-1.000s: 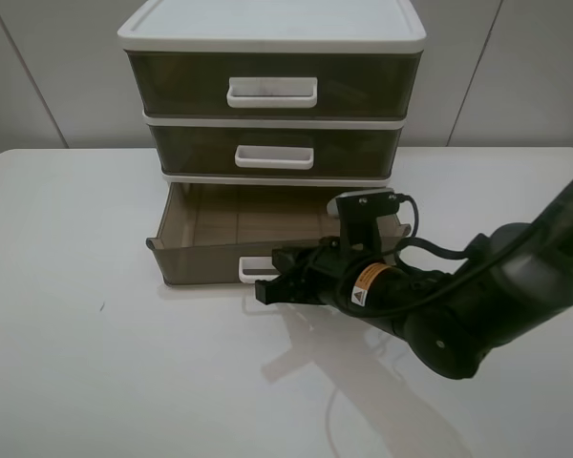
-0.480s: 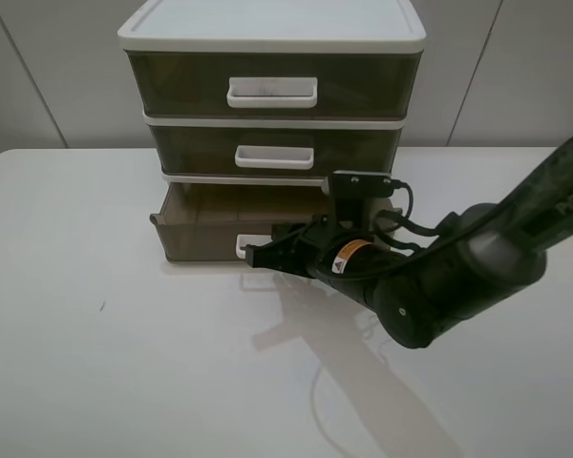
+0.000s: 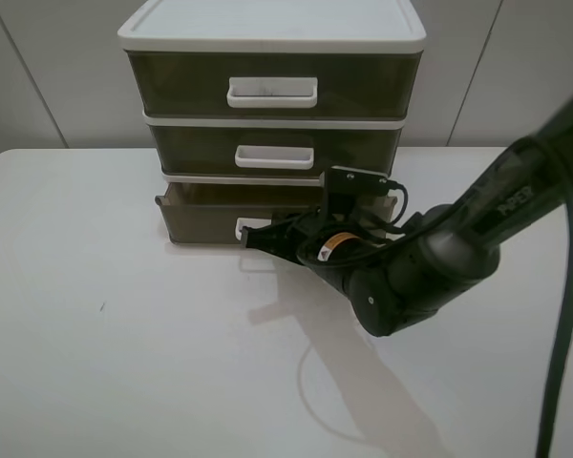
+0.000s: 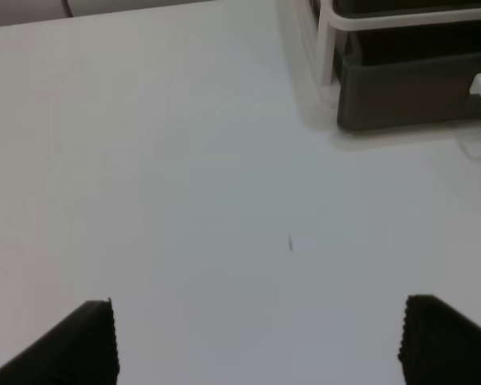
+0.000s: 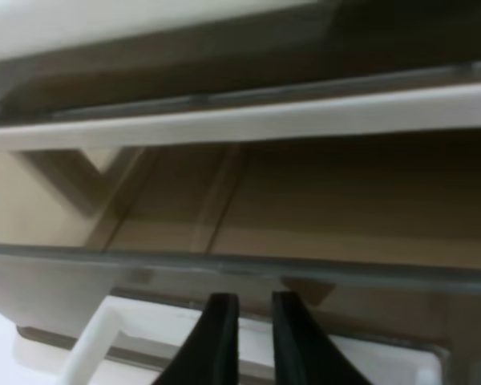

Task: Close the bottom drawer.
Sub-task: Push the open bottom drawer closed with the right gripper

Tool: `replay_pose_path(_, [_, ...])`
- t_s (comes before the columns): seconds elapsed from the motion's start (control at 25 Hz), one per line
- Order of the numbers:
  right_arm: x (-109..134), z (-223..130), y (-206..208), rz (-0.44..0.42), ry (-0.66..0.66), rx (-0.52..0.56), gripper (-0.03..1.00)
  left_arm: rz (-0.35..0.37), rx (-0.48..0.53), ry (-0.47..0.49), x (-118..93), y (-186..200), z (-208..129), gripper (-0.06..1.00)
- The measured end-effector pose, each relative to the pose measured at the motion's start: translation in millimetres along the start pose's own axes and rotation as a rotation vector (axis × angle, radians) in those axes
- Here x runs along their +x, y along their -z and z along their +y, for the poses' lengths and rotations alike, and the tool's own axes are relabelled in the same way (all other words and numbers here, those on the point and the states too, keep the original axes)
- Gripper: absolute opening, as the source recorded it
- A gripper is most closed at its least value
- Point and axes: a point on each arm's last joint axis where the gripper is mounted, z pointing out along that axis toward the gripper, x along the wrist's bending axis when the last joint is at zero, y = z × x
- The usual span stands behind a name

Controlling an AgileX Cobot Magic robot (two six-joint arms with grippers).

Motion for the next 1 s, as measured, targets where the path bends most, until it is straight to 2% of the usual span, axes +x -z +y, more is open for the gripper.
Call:
replay_pose_path(0.36, [-0.5,1.3,-11.2,-0.023,-0.030,-0.055,0.02,0.000,0.000,0.000,0.0,0.0,0.0,0.72])
replay_pose_path(1.0, [0.7,6.0,-19.6,-0.050,-0.001,-0.094,0.02,0.000,0.000,0.000,0.0,0.0,0.0,0.72])
